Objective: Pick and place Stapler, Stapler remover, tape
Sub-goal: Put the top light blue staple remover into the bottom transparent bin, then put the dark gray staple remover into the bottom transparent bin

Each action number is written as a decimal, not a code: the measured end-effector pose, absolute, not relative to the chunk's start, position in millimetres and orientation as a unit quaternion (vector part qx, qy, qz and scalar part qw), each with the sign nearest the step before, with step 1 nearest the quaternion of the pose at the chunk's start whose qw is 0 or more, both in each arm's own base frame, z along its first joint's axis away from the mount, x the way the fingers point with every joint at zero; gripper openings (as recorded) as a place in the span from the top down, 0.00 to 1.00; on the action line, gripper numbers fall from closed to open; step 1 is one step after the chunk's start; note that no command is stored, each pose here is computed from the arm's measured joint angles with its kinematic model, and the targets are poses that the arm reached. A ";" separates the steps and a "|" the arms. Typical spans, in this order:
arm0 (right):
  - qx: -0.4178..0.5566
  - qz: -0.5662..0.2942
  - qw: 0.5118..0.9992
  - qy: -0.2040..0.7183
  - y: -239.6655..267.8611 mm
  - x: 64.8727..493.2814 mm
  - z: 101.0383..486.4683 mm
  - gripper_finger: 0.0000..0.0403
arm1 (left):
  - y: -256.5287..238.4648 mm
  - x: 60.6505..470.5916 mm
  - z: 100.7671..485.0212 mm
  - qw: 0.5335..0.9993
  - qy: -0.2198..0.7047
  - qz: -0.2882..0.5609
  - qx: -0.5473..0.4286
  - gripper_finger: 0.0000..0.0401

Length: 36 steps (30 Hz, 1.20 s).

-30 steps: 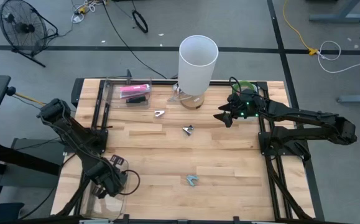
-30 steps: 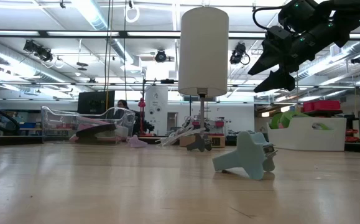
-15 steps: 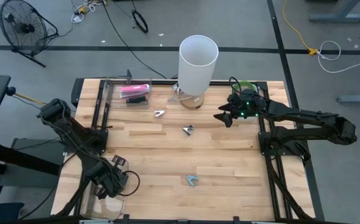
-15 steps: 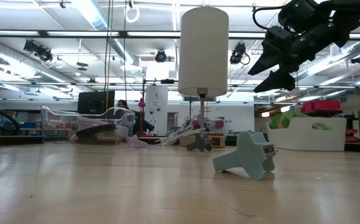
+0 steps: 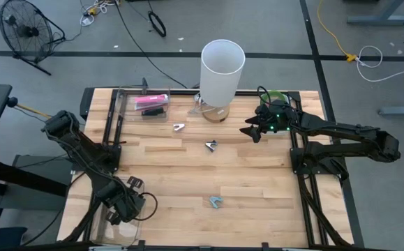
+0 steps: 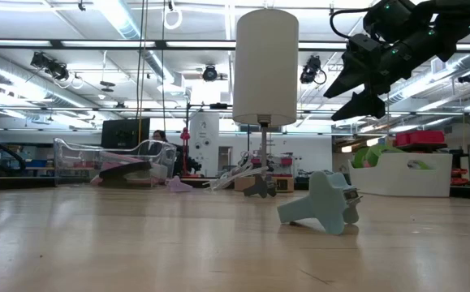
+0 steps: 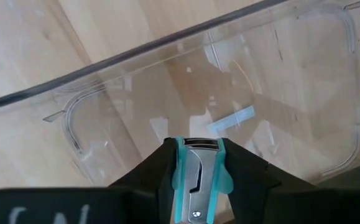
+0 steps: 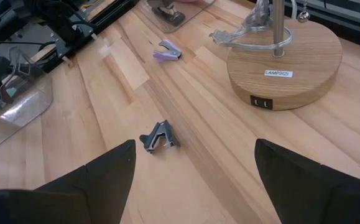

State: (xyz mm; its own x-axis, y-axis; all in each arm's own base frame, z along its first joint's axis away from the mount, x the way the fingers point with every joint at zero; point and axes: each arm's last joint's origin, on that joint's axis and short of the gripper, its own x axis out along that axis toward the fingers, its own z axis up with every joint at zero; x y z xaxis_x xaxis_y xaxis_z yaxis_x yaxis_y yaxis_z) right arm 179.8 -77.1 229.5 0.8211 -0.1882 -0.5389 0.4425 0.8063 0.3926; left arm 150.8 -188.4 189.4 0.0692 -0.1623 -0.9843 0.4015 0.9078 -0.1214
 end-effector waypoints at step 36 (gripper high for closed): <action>0.253 -0.170 0.920 0.246 -77.1 179.8 229.5 0.19 | -188.2 148.7 202.2 0.699 0.693 -0.169 0.058 0.36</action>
